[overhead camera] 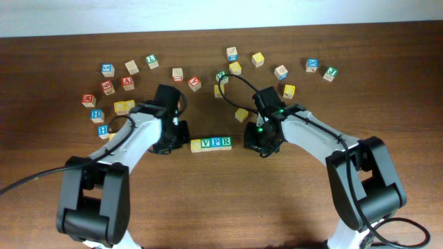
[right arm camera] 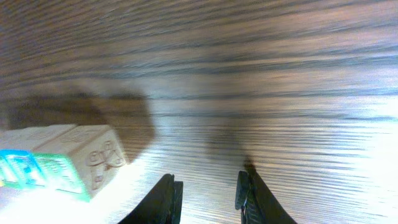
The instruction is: Spell out CVPR
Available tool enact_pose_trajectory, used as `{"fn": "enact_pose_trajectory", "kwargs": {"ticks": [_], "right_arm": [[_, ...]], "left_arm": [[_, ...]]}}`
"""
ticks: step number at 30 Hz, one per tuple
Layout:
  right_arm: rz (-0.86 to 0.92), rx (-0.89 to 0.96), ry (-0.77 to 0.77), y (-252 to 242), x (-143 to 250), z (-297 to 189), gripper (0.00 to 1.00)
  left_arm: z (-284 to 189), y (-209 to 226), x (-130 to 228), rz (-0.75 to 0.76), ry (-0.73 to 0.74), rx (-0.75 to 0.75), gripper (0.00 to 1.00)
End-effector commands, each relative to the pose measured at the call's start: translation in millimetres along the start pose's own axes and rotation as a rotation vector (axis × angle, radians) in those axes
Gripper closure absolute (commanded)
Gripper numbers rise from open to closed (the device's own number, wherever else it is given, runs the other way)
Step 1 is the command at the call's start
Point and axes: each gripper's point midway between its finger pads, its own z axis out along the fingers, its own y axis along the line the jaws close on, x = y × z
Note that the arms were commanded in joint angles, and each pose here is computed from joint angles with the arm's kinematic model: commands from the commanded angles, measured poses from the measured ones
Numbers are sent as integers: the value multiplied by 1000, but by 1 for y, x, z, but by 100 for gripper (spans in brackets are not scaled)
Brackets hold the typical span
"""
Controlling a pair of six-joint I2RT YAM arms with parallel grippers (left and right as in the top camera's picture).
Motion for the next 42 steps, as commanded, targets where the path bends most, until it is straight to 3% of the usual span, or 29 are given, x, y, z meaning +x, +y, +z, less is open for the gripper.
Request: {"fn": "enact_pose_trajectory", "kwargs": {"ticks": [1, 2, 5, 6, 8, 11, 12, 13, 14, 15, 17, 20, 29, 32, 35, 37, 42], "right_arm": [[-28, 28, -83, -2, -19, -32, 75], [-32, 34, -113, -2, -23, -48, 70], [-50, 55, -244, -5, -24, -110, 38], [-49, 77, -283, -10, -16, -134, 28], [-50, 84, -303, -15, 2, -161, 20], [-47, 130, -377, -31, 27, -200, 13], [-53, 113, -408, -34, 36, -211, 13], [-58, 100, -438, -37, 45, -219, 12], [-56, 95, -474, -43, 52, -225, 12], [-58, 88, -532, -51, 61, -232, 8], [-62, 74, -564, -56, 69, -236, 2], [-58, 88, -539, -59, 73, -232, 2], [-11, 274, -242, -86, 81, -174, 2], [-8, 270, -220, -84, 81, -170, 2], [-11, 287, -239, -87, 77, -171, 2], [-108, 280, -271, -82, 69, -175, 2], [-407, 169, -596, -51, 46, -220, 2]], "left_arm": [[-22, 24, -22, -66, -17, -23, 100], [-36, 33, -27, -98, -24, -25, 100], [-88, 52, -38, -129, -121, -2, 100], [-116, 56, -37, -140, -180, 12, 90], [-148, 55, -28, -125, -243, 29, 67], [-176, 57, -12, -115, -280, 33, 57], [-183, 61, -6, -117, -294, 15, 36], [-188, 64, 0, -120, -293, -1, 23], [-192, 66, 8, -122, -287, -8, 18], [-199, 68, 13, -130, -311, -9, 1], [-207, 75, 8, -195, -372, -34, 1], [-209, 71, 0, -192, -397, -9, 1], [-212, 70, -6, -190, -425, -2, 1], [-212, 70, -6, -190, -424, -2, 1], [-212, 70, -6, -190, -425, -2, 1], [-212, 70, -6, -190, -424, -2, 1], [-212, 70, -6, -190, -425, -2, 1]]}}
